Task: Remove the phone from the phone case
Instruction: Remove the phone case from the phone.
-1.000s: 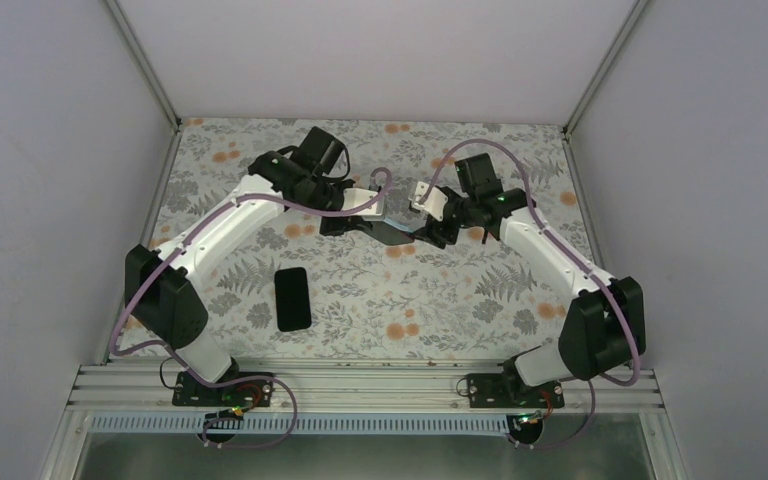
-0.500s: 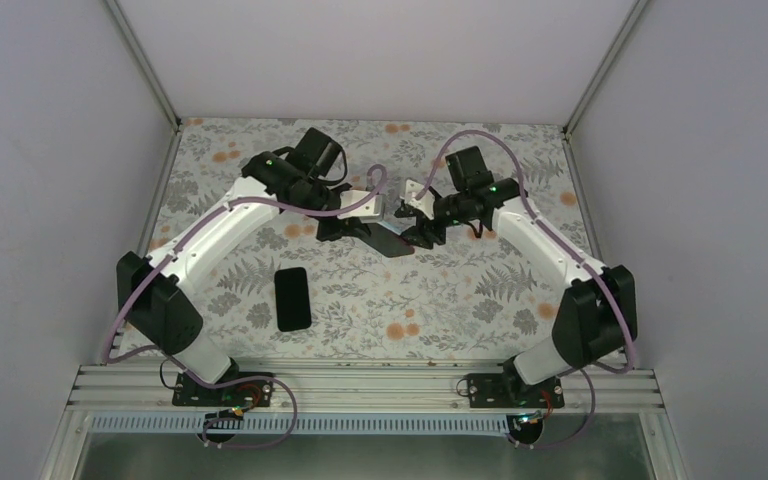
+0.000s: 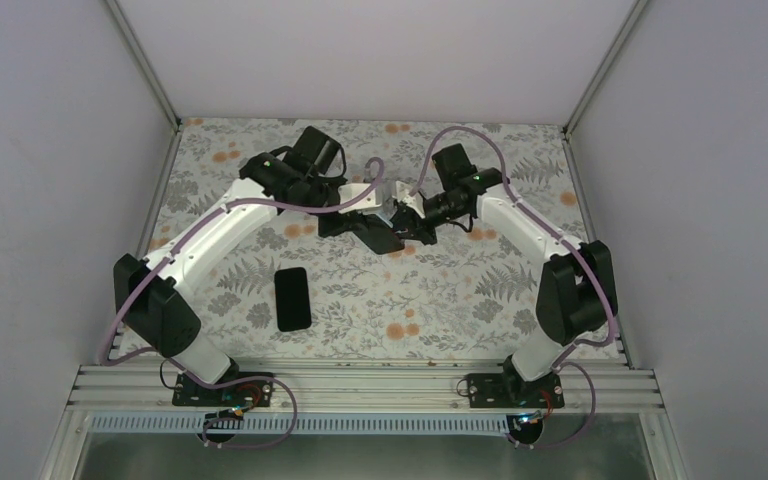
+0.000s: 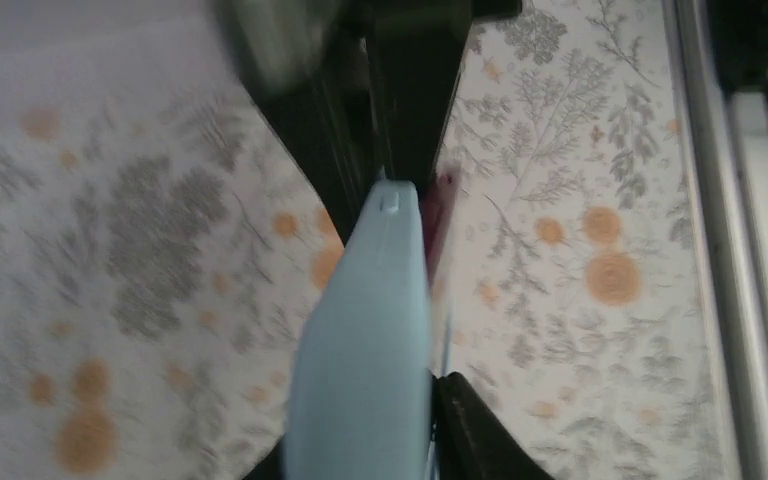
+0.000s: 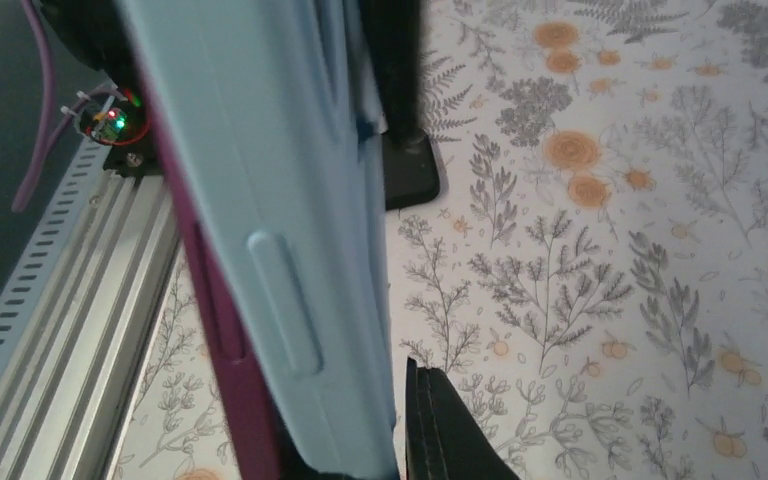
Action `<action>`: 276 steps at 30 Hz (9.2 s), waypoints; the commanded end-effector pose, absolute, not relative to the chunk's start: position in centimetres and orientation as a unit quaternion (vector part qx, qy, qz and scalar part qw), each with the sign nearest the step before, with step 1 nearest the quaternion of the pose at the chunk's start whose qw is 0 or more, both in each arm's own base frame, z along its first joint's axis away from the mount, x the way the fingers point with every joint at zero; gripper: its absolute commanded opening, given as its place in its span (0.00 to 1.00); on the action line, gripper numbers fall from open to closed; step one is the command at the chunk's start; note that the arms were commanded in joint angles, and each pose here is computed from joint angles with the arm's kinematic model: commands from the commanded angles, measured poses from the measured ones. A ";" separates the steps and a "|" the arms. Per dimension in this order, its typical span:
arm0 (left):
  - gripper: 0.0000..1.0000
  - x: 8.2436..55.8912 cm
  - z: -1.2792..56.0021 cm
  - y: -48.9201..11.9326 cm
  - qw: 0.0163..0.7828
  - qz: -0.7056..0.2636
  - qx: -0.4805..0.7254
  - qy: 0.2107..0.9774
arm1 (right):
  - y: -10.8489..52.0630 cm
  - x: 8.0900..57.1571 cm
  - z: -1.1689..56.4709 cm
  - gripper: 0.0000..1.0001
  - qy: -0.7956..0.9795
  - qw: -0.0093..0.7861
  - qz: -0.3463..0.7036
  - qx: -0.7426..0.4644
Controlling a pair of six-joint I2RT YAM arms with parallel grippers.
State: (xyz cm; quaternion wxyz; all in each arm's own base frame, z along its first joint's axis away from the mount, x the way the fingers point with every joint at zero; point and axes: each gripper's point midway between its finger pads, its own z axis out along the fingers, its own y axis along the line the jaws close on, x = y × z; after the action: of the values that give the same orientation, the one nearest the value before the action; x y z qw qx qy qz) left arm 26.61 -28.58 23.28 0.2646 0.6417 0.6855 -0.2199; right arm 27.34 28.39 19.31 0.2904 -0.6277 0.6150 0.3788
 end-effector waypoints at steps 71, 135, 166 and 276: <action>1.00 46.5 36.6 -36.2 0.741 0.024 0.308 0.596 | 21.0 46.6 37.9 0.03 0.752 0.526 0.346 -0.197; 0.99 40.0 31.6 -38.0 0.731 0.002 0.426 0.533 | 22.2 45.7 38.0 0.03 0.751 0.529 0.344 -0.192; 1.00 44.3 34.8 -35.3 0.769 0.090 0.331 0.540 | 23.0 44.2 38.5 0.03 0.740 0.531 0.352 -0.214; 0.33 42.0 43.6 -26.1 0.864 0.267 0.101 0.415 | 30.4 36.7 37.3 0.02 0.679 0.453 0.429 -0.387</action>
State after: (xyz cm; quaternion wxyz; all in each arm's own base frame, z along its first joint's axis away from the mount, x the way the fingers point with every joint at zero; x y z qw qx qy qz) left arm 42.08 -31.94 38.09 0.8485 0.2159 0.4003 0.2704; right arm 43.56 28.63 38.77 0.5653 -0.3288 0.6830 0.3252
